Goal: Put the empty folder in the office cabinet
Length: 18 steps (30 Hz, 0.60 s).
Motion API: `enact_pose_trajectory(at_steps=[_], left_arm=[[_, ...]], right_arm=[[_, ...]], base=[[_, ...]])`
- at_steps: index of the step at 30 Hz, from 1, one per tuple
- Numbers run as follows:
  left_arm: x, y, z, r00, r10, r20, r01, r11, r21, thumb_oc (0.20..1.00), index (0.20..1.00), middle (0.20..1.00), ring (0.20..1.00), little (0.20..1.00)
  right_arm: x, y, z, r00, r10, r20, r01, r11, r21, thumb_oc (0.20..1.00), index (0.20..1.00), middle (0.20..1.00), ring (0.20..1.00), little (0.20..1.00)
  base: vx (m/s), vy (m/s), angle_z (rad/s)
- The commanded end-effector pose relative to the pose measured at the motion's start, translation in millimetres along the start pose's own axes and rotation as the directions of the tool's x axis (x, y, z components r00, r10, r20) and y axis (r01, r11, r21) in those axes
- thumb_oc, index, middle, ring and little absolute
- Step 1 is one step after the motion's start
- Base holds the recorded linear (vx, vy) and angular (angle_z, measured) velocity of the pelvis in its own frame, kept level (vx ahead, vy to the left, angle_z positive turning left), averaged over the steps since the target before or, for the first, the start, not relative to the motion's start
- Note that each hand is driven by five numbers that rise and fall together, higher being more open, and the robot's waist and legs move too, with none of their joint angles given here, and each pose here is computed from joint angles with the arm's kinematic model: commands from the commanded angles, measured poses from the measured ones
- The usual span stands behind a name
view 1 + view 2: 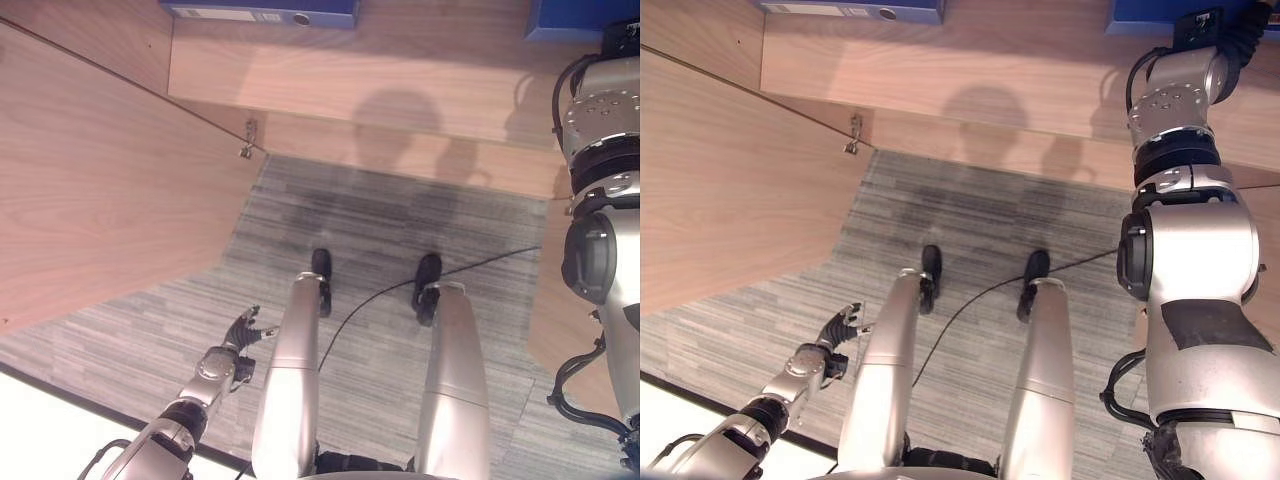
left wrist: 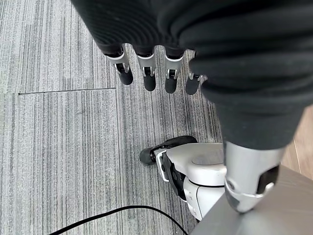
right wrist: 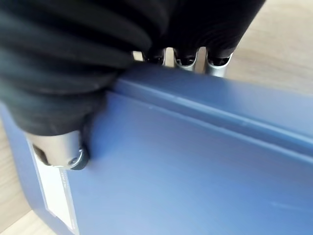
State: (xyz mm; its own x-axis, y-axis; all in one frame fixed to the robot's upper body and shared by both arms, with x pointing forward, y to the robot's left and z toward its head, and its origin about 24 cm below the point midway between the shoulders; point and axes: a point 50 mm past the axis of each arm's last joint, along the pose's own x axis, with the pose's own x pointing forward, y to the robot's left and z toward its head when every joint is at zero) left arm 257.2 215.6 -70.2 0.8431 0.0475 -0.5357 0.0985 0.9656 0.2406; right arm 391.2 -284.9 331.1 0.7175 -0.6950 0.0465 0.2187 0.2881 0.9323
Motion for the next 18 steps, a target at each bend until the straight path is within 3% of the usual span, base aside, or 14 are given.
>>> enact_pose_trajectory(at_steps=[1, 8, 15, 16, 18], left_arm=[[-1, -1, -14, 0.998, 0.027, -0.06, -0.028, 0.999, -0.028, 1.0, 1.0, 1.0, 1.0, 1.0], [2, 2, -14, 0.995, 0.034, -0.092, -0.033, 0.999, 0.006, 1.0, 1.0, 1.0, 1.0, 1.0], [9, 3, -2, 0.994, 0.058, -0.091, -0.058, 0.998, 0.009, 1.0, 1.0, 1.0, 1.0, 1.0], [11, 2, 3, 0.995, 0.058, -0.084, -0.058, 0.998, 0.005, 1.0, 1.0, 1.0, 1.0, 1.0], [12, 1, 4, 0.995, 0.056, -0.081, -0.056, 0.998, 0.002, 1.0, 1.0, 1.0, 1.0, 1.0]], right_arm=[[8, -53, -15, 0.992, -0.125, -0.01, 0.123, 0.985, -0.12, 0.2, 0.2, 0.2, 0.2, 0.2], [10, -51, -11, 0.978, -0.205, -0.042, 0.19, 0.954, -0.232, 0.2, 0.2, 0.2, 0.2, 0.2], [2, -35, -23, 0.98, -0.186, -0.077, 0.158, 0.947, -0.279, 0.2, 0.2, 0.2, 0.2, 0.2], [-1, -32, -30, 0.981, -0.167, -0.098, 0.131, 0.945, -0.299, 0.489, 0.489, 0.489, 0.489, 0.489], [-2, -29, -33, 0.983, -0.154, -0.104, 0.116, 0.944, -0.308, 0.755, 0.755, 0.755, 0.755, 0.755]], base=[[0.0, 0.0, 0.0], [0.0, 0.0, 0.0], [0.01, -0.004, -0.02], [0.0, 0.0, 0.0], [0.0, 0.0, 0.0]])
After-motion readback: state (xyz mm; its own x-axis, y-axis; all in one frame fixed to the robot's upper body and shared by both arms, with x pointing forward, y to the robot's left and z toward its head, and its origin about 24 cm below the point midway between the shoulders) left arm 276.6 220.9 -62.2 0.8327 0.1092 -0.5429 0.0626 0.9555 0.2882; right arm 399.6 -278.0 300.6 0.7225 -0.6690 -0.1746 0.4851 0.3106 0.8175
